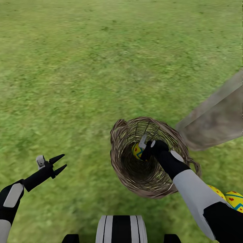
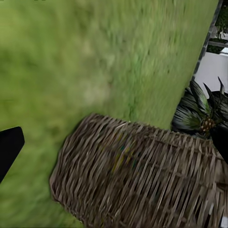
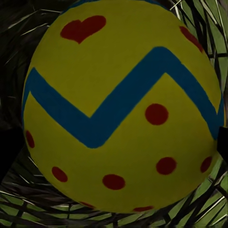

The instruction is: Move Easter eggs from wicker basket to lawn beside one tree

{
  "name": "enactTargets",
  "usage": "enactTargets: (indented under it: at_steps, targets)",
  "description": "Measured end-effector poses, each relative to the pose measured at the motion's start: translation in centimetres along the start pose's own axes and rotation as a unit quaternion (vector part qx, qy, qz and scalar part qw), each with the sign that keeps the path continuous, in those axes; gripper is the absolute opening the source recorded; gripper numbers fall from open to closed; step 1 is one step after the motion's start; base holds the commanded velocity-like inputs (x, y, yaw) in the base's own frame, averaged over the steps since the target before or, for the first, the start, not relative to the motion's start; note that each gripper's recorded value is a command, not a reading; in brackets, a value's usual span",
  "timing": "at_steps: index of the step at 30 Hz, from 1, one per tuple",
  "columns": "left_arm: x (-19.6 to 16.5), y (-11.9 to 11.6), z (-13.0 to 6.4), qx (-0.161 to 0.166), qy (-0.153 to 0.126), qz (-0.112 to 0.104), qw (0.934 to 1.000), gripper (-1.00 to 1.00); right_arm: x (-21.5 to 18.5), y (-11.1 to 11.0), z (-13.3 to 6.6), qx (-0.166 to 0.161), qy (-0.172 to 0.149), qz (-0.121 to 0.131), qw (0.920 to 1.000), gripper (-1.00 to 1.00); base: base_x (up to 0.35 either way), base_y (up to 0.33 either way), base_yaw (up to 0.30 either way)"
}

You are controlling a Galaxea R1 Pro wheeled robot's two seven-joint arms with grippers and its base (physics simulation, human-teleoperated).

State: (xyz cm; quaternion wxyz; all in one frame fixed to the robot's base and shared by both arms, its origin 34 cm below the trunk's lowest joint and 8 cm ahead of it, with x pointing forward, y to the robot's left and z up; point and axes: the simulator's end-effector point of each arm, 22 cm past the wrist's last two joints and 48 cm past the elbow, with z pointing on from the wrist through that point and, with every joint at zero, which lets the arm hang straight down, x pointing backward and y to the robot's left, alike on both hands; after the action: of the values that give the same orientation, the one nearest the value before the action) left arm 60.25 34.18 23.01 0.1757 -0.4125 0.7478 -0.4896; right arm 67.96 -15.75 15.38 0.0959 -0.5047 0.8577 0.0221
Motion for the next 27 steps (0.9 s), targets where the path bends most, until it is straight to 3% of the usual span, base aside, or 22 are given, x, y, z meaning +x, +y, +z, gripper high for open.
enactTargets:
  at_steps: [9,17,27]
  targets:
    - [-0.1,-2.3,-0.2,0.014,-0.001,0.013,0.9998,1.0,0.9,0.0,-0.8,-0.001,0.013,-0.001,0.9999,-1.0,0.0,0.0,0.0]
    - [-0.3,-4.2,-0.5,0.027,-0.003,0.023,0.9994,1.0,0.1,-1.0,-2.7,0.013,0.006,-0.003,0.9999,-1.0,-0.008,0.001,0.0]
    - [-0.5,-6.5,-0.9,0.043,-0.007,0.033,0.9985,1.0,-0.9,-2.2,-4.9,0.03,-0.002,-0.007,0.9995,-1.0,-0.266,0.122,0.0]
